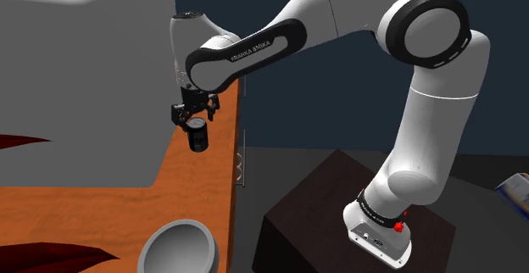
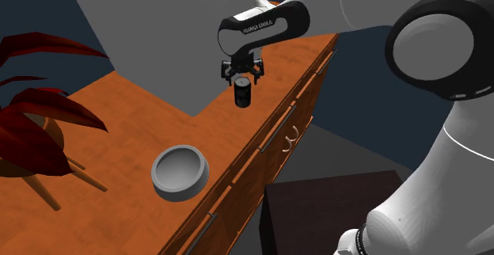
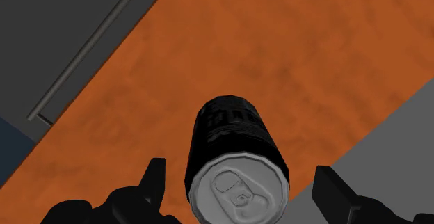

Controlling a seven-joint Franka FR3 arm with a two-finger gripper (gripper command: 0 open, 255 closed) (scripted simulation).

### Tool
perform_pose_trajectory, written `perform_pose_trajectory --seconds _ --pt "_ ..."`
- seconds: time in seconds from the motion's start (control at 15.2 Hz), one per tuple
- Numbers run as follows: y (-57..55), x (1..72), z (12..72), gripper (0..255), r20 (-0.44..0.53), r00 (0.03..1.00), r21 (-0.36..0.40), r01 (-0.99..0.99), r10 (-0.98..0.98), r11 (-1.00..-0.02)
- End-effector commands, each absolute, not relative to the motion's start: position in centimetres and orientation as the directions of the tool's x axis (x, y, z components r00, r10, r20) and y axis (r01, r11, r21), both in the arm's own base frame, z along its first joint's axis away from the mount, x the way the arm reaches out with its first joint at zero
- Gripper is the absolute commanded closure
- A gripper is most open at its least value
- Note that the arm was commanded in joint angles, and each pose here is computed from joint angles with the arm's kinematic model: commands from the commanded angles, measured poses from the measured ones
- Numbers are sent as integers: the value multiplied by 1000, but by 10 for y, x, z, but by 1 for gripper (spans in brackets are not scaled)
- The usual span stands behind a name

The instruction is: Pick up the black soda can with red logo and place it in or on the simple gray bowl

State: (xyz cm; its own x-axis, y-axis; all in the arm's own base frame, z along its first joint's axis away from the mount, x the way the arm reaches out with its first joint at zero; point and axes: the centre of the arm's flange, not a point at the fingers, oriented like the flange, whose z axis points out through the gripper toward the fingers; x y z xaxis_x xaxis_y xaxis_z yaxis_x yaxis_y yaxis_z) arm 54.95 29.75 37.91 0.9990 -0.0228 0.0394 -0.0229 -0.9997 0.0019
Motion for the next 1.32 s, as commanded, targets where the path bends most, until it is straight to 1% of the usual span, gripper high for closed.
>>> perform_pose_trajectory --seconds 0.0,0.13,0.59,0.66,1.25 --pt "298 549 367 0 40 999 2 -23 -23 -1000" --pt "298 549 358 0 40 999 2 -23 -23 -1000" --pt "298 549 358 0 40 999 2 -23 -23 -1000" --pt "298 549 358 255 40 999 2 -23 -23 -1000" --pt "298 549 358 255 40 999 2 -23 -23 -1000"
